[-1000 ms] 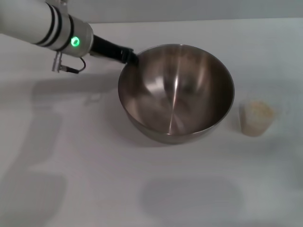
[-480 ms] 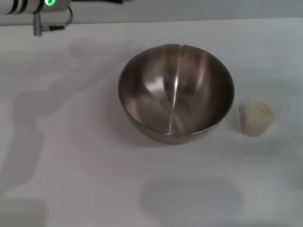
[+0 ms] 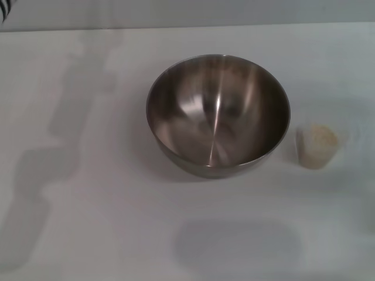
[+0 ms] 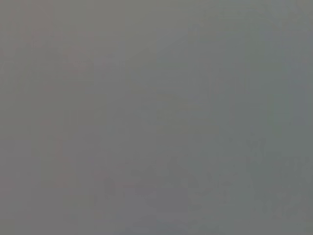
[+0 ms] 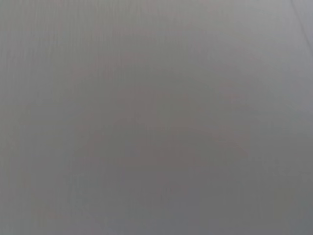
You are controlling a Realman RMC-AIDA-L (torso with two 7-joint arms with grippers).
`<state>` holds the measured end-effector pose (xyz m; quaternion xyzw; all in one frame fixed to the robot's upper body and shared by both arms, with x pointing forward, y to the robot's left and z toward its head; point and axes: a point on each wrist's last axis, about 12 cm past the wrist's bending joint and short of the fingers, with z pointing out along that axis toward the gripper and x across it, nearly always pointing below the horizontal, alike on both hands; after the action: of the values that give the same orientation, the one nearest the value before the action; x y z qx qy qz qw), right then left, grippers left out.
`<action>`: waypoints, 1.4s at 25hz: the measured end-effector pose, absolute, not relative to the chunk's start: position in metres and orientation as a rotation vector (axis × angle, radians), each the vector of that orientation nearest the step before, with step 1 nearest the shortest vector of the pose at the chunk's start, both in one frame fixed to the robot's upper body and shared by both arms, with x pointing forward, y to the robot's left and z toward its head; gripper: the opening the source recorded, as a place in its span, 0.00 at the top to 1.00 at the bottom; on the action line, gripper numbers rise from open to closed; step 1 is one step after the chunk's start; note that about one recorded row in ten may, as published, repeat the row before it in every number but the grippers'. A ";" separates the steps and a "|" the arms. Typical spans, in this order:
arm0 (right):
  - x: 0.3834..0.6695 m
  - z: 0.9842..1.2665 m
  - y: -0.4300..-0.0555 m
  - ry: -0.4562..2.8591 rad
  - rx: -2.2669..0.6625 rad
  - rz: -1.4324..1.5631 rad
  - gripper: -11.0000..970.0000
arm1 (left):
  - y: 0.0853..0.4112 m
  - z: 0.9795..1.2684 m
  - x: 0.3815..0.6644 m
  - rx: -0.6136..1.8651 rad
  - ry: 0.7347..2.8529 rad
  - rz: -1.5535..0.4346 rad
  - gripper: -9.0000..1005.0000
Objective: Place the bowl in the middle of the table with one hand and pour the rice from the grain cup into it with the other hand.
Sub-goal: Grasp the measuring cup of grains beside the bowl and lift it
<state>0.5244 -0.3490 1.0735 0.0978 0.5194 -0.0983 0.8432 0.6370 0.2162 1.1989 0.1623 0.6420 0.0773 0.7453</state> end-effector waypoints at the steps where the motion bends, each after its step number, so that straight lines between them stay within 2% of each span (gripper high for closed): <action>1: 0.524 1.074 -0.349 1.097 0.206 -0.208 0.26 | 0.216 1.199 0.637 0.355 1.405 0.169 0.69; 3: 0.525 1.074 -0.350 1.096 0.205 -0.209 0.26 | 0.222 1.185 0.630 0.263 1.332 0.227 0.69; 6: 0.525 1.074 -0.350 1.096 0.204 -0.210 0.26 | 0.225 1.175 0.626 0.174 1.294 0.197 0.69; 8: 0.525 1.074 -0.351 1.095 0.204 -0.213 0.26 | 0.233 1.158 0.621 0.050 1.255 0.083 0.69; 11: 0.525 1.075 -0.352 1.094 0.204 -0.214 0.26 | 0.238 1.150 0.619 0.007 1.249 -0.001 0.69; 13: 0.524 1.075 -0.353 1.093 0.203 -0.216 0.26 | 0.244 1.137 0.619 -0.037 1.265 -0.157 0.69; 18: 0.518 1.074 -0.355 1.079 0.201 -0.227 0.26 | 0.251 1.122 0.615 -0.043 1.290 -0.250 0.68; 23: 0.510 1.070 -0.356 1.089 0.177 -0.236 0.26 | 0.254 1.114 0.605 -0.043 1.286 -0.259 0.58; 26: 0.505 1.068 -0.355 1.091 0.149 -0.234 0.26 | 0.252 1.112 0.600 -0.032 1.274 -0.263 0.44; 28: 0.492 1.065 -0.356 1.086 0.112 -0.231 0.26 | 0.250 1.109 0.596 -0.021 1.266 -0.269 0.34; 32: 0.475 1.059 -0.355 1.088 0.082 -0.216 0.26 | 0.249 1.108 0.595 -0.015 1.268 -0.271 0.30; 33: 0.461 1.054 -0.352 1.093 0.073 -0.200 0.26 | 0.250 1.107 0.595 -0.007 1.272 -0.269 0.29; 34: 0.461 1.054 -0.352 1.093 0.073 -0.200 0.26 | 0.250 1.107 0.595 -0.007 1.272 -0.269 0.28; 35: 0.445 1.048 -0.349 1.103 0.087 -0.181 0.26 | 0.251 1.107 0.594 -0.007 1.275 -0.266 0.27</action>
<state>0.4450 -0.3492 1.0476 0.0413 0.5231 -0.0857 0.8470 0.5939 0.2514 1.1065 -0.0031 0.5935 -0.1239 0.7952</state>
